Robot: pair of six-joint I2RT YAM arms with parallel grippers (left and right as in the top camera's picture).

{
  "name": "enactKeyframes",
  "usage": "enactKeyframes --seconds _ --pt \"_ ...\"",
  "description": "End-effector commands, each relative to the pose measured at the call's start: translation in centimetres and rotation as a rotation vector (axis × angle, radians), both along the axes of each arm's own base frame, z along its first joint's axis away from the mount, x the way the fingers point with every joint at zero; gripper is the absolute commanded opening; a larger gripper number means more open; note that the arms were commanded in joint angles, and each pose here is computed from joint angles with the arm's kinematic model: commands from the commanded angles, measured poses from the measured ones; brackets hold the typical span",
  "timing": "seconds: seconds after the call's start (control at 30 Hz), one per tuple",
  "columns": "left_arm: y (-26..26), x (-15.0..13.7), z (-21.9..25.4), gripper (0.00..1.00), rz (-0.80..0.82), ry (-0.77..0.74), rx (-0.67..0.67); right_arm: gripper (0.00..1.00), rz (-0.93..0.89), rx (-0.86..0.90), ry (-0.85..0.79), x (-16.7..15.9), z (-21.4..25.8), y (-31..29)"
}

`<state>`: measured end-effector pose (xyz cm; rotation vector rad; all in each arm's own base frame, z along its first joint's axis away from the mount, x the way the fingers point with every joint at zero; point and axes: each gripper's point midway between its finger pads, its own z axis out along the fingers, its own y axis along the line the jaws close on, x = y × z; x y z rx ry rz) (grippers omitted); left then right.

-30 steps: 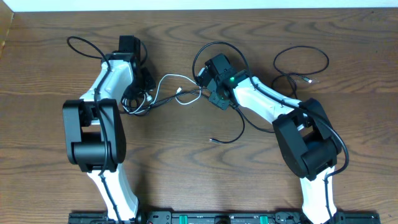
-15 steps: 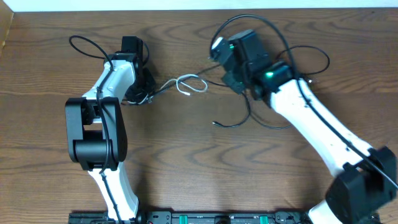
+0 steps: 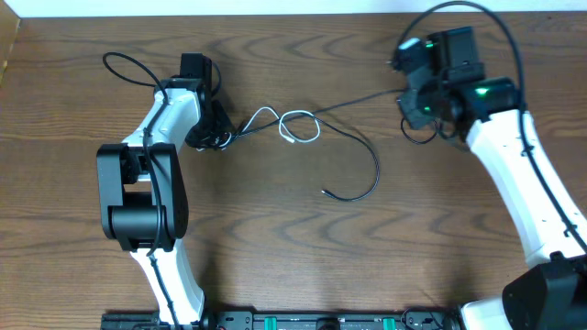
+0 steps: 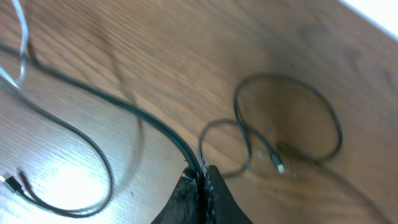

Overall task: Untangle cables
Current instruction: 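Pull the grasped black cable up and right with the right gripper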

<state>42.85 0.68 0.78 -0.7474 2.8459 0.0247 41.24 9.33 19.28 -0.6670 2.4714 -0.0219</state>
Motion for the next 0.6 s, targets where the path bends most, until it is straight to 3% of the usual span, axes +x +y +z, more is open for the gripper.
enactKeyframes --seconds 0.0,0.57 --pt "2.0 -1.2 -1.5 0.14 0.023 0.058 0.078 0.01 -0.143 -0.029 -0.015 0.0 1.1 -4.4" --pt "5.2 -1.9 -1.5 0.14 0.101 0.080 0.074 0.01 -0.508 -0.093 0.138 -4.0 -0.6 -18.5"
